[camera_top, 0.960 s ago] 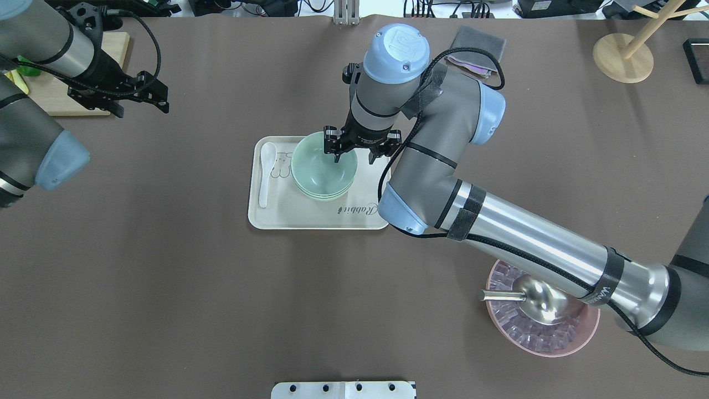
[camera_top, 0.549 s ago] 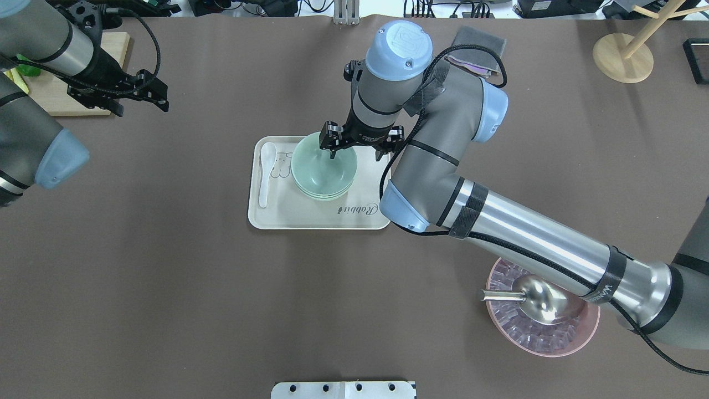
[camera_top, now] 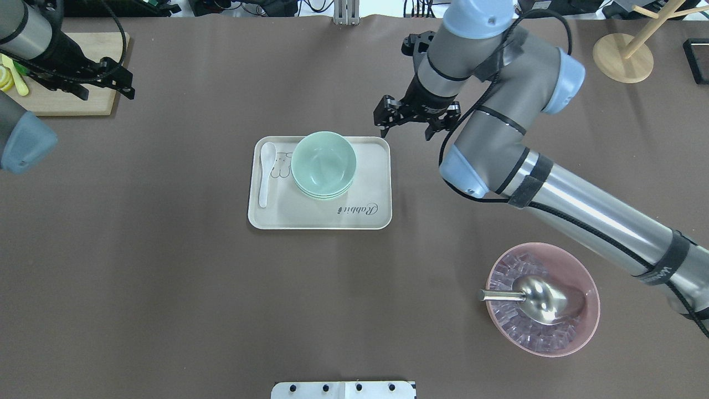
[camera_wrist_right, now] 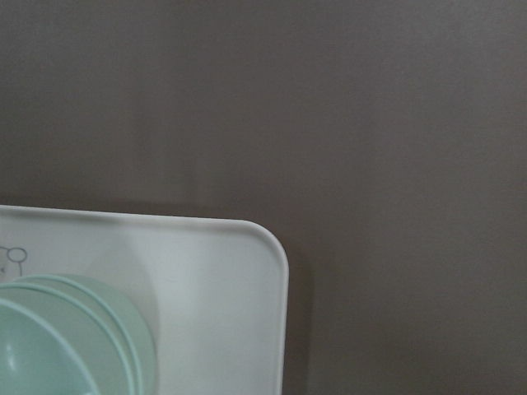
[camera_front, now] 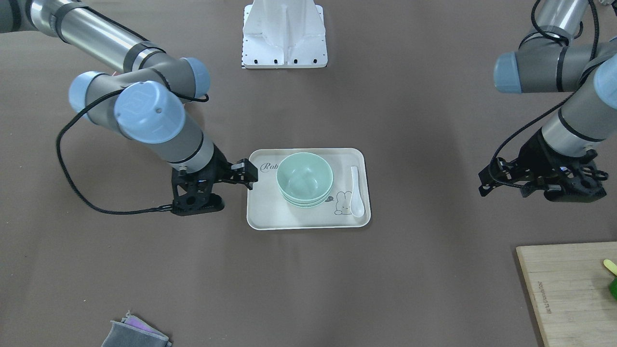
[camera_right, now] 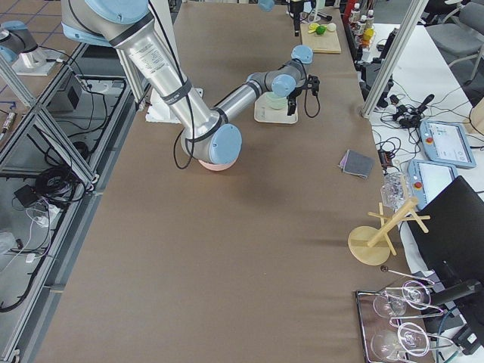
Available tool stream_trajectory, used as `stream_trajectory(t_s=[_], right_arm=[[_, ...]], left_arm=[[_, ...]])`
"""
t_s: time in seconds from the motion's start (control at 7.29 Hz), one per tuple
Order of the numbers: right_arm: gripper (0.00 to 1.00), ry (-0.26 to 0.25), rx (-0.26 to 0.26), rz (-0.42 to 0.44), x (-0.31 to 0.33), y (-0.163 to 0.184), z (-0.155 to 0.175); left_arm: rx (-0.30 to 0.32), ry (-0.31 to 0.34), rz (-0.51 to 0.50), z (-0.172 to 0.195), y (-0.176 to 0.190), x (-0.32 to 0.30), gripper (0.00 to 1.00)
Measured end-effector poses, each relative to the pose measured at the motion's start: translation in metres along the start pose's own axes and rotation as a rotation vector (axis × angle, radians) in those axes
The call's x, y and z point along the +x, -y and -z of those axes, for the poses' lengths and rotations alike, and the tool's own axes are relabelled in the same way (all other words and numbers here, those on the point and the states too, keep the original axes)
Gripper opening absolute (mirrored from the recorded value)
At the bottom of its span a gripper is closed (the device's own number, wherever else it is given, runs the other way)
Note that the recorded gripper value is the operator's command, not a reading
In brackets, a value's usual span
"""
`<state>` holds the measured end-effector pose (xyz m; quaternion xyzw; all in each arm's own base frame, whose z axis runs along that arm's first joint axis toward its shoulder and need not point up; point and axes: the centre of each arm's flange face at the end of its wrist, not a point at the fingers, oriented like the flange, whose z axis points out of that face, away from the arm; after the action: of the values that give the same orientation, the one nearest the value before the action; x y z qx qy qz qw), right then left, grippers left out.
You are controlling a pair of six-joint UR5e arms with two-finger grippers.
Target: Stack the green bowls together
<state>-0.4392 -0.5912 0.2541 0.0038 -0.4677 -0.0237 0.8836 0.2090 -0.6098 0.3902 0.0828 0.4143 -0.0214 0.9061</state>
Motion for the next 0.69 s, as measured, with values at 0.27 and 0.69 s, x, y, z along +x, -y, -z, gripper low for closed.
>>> stream_trajectory(t_s=[0.27,0.69], right_arm=[[1.00,-0.032,-0.023,0.069,0.114,0.019,0.020],[1.00,-0.135,-0.073,0.195,0.256,0.036,0.063]], left_arm=[[-0.002,0.059,-0.002,0.029,0.014,-0.039,0.98],[0.006,0.119,-0.026,0.054,0.001,-0.123,0.98]])
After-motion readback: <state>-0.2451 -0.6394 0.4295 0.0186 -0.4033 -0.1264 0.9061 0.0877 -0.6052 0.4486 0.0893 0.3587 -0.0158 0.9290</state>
